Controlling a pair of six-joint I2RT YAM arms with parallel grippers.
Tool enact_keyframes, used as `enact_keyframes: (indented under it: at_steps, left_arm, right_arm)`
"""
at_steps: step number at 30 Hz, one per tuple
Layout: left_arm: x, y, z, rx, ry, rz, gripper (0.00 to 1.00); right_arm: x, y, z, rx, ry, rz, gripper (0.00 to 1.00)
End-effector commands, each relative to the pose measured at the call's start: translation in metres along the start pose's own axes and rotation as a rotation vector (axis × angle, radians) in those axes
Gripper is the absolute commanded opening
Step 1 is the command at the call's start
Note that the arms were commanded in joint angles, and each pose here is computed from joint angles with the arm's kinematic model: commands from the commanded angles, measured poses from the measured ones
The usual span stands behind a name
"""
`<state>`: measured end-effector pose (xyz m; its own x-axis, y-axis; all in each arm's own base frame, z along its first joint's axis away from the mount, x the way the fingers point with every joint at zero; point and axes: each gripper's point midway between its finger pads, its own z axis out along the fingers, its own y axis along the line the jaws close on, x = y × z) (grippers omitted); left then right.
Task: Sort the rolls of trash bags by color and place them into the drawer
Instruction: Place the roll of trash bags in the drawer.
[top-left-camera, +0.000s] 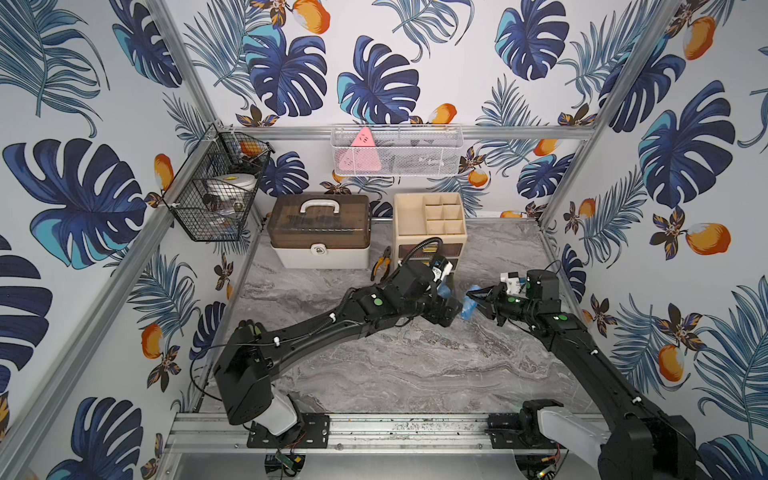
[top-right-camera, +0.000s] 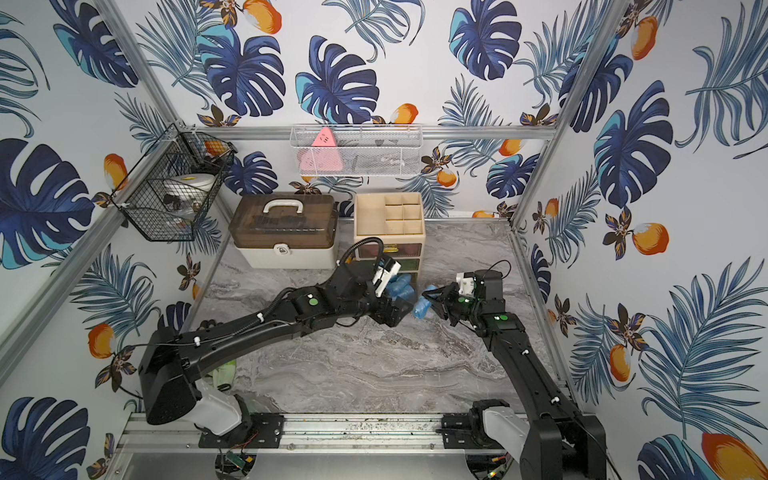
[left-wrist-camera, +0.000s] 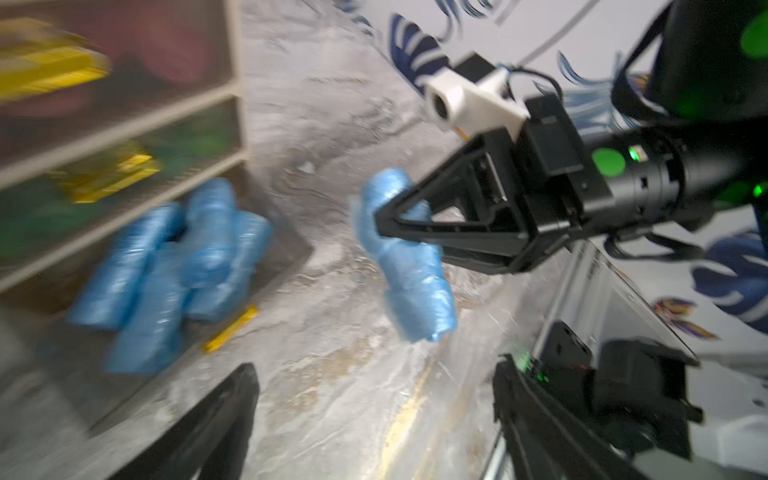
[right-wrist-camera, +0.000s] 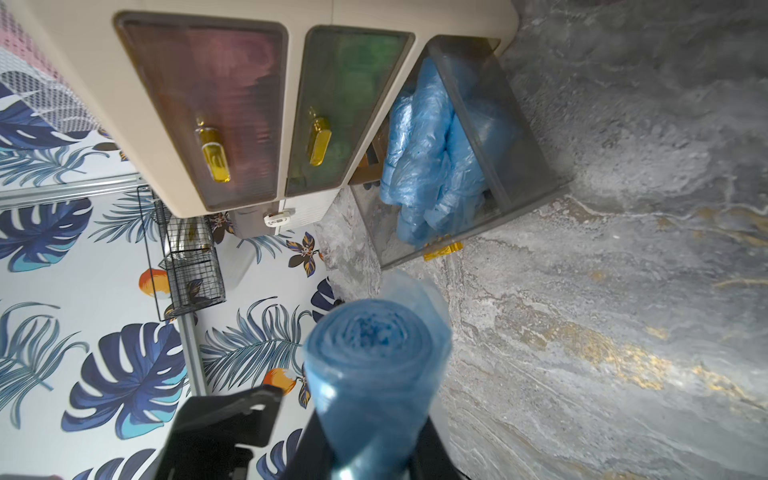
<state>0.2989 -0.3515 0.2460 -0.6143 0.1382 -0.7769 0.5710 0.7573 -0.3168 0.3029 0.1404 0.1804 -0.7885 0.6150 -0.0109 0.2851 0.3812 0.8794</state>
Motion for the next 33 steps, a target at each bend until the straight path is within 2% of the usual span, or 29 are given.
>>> enact_keyframes:
  at_steps: [1,6,13,16,20,25,29,33]
  left_arm:
    - [-0.003,0.061,-0.029,-0.248,-0.063,-0.087,0.92]
    - [0.001,0.091,-0.054,-0.272,-0.102,-0.146,0.91]
    - [0.013,0.102,-0.055,-0.266,-0.083,-0.164,0.88]
    - [0.016,0.104,-0.054,-0.257,-0.081,-0.175,0.88]
    - [0.018,0.110,-0.058,-0.255,-0.088,-0.189,0.88]
    - [0.022,0.115,-0.059,-0.245,-0.085,-0.208,0.88]
    - [0.023,0.116,-0.059,-0.231,-0.089,-0.220,0.88]
    - [0.023,0.116,-0.060,-0.224,-0.092,-0.223,0.88]
  right_arm:
    - [-0.012,0.011,0.016,-0.002,-0.035,-0.052,0.15]
    - [-0.020,0.014,0.054,0.023,-0.033,-0.039,0.16]
    - [-0.023,0.017,0.110,0.047,-0.010,-0.005,0.16]
    - [-0.023,0.005,0.132,0.085,-0.008,0.024,0.16]
    - [-0.026,-0.017,0.148,0.137,-0.022,0.081,0.16]
    - [-0.029,-0.029,0.151,0.182,-0.061,0.087,0.17]
    - [-0.030,-0.029,0.155,0.206,-0.080,0.083,0.22]
    - [-0.029,-0.026,0.162,0.215,-0.082,0.085,0.39]
